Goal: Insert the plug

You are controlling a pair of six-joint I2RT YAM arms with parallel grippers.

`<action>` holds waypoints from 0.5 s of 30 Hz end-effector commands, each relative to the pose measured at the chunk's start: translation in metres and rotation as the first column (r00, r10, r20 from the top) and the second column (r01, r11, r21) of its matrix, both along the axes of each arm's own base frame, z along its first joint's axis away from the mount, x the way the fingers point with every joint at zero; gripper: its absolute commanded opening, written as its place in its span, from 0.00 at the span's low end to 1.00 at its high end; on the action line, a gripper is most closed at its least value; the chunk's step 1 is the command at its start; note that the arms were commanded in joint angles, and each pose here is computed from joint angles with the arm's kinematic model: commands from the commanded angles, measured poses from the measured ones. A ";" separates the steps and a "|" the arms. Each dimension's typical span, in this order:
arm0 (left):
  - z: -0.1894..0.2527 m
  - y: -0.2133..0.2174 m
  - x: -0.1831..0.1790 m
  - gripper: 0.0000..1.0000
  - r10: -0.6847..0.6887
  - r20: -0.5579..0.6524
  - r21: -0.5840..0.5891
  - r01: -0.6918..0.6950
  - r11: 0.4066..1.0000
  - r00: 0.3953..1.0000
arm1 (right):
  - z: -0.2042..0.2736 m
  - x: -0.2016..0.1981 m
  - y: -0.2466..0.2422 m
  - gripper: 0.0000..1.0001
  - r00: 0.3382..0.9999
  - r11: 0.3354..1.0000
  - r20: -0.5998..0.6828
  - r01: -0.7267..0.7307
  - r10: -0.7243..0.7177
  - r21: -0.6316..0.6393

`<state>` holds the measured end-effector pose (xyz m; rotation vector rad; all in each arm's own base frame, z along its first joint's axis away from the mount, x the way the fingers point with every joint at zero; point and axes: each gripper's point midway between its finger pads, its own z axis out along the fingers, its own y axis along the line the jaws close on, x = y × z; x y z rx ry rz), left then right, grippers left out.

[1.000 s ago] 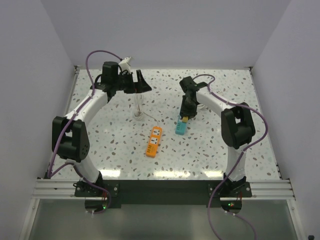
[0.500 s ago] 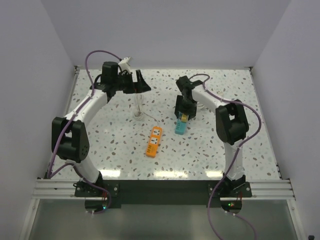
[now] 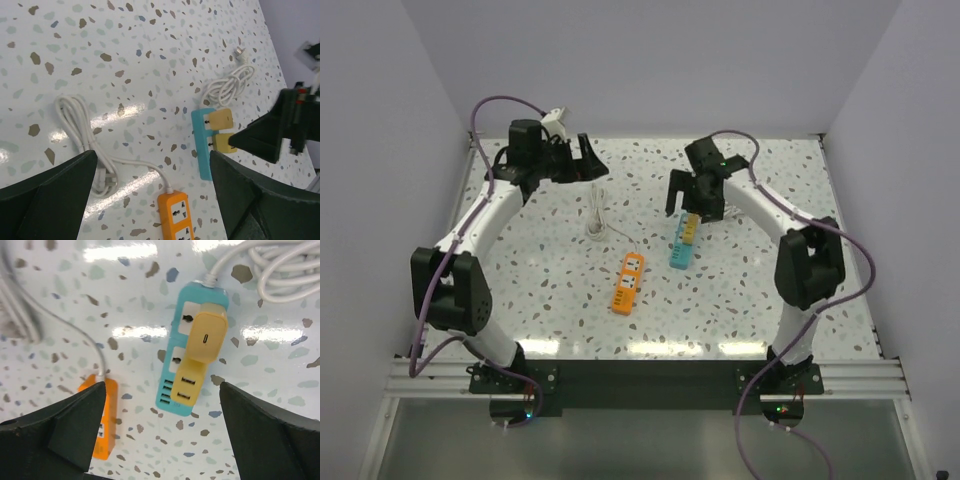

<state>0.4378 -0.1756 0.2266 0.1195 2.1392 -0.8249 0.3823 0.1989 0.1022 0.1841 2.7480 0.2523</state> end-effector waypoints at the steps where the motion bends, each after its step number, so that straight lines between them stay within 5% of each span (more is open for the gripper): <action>1: 0.038 0.027 0.003 1.00 0.062 0.108 0.050 -0.068 0.996 0.992 | 0.062 0.009 0.006 0.99 0.979 0.992 0.200 -0.063 0.041 0.109; 9: 0.063 0.062 -0.002 1.00 0.197 0.182 0.127 -0.221 0.967 0.963 | 0.104 0.018 -0.062 0.99 0.919 0.972 0.376 0.031 -0.119 0.233; 15: 0.065 0.072 -0.008 1.00 0.243 0.191 0.144 -0.272 0.951 0.951 | 0.118 0.012 -0.126 0.99 0.875 0.984 0.456 0.116 -0.166 0.137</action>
